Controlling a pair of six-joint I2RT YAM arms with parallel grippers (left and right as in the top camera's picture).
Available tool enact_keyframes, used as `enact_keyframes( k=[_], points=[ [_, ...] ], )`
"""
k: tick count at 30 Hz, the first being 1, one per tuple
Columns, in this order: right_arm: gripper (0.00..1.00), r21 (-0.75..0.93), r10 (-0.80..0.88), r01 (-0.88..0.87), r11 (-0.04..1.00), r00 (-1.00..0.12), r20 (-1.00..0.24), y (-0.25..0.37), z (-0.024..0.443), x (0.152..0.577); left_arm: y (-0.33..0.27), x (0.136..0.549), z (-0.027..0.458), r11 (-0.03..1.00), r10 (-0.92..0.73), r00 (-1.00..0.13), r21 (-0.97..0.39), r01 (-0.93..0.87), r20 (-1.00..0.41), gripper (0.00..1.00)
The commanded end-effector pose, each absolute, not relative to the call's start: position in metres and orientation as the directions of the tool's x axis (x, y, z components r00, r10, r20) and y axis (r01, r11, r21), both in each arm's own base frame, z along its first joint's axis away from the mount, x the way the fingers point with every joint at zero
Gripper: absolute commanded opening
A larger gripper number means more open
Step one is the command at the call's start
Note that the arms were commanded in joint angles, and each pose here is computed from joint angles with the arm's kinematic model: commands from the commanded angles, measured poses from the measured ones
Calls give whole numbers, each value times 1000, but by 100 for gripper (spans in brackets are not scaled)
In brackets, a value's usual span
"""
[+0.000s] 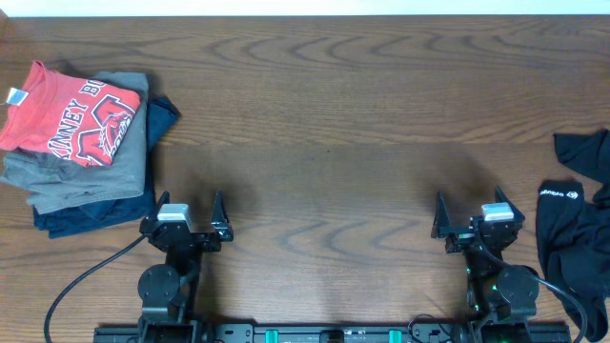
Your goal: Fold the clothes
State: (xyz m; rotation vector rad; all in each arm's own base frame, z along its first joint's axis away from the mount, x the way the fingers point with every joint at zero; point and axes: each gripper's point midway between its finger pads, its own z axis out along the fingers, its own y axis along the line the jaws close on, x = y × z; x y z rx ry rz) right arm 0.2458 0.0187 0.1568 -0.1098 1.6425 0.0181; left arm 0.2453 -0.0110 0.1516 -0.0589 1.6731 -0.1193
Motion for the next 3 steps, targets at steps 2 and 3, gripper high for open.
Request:
enact_keyframes(
  k=[2, 3],
  points=[
    [99, -48, -54, -89, 995, -69, -996, 20, 157, 245, -8, 244, 137, 995, -95, -153, -98, 12, -984, 98],
    [99, -48, -54, -89, 995, -69, -996, 20, 157, 245, -8, 244, 137, 995, -95, -153, -98, 12, -984, 98]
  ],
)
